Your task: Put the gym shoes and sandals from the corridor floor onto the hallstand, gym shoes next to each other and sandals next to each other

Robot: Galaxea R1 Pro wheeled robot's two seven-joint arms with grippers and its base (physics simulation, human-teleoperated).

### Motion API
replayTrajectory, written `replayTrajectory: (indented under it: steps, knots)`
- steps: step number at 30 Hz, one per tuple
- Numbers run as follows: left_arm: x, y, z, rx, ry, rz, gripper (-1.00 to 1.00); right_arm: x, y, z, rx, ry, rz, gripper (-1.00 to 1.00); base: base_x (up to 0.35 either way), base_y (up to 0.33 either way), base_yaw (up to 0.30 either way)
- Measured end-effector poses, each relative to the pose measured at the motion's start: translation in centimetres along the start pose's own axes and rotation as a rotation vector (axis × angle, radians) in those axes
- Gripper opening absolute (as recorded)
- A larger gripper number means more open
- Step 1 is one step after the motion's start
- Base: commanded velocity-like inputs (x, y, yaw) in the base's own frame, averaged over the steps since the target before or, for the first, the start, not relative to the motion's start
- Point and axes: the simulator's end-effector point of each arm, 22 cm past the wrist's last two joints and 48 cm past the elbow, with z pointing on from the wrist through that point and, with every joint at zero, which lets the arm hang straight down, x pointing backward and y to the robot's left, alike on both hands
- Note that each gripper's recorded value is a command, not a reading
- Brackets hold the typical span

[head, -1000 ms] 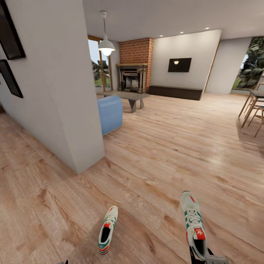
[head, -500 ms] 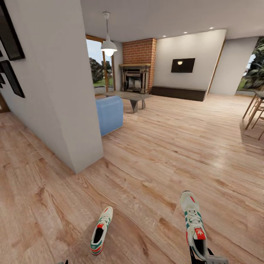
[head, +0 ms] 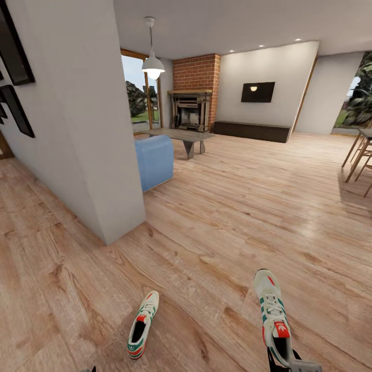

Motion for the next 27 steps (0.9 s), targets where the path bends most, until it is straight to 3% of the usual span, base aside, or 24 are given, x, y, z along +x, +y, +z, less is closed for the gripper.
replayTrajectory:
  steps: [9,19,27]
  knots:
    - [0.0,0.0,0.0,0.0,0.0,0.0,1.0,-0.04,0.01,0.0,-0.001,-0.002,-0.001,-1.0,0.009,0.0,0.0]
    - [-0.02,0.01,-0.01,0.0,0.0,-0.001,1.0,-0.07,0.02,0.01,-0.001,-0.002,-0.001,-1.0,0.189,0.0,0.0]
    - [0.04,-0.22,0.0,0.008,0.002,0.005,1.0,0.01,0.15,0.02,-0.004,0.001,-0.001,-1.0,0.042,0.0,0.0]
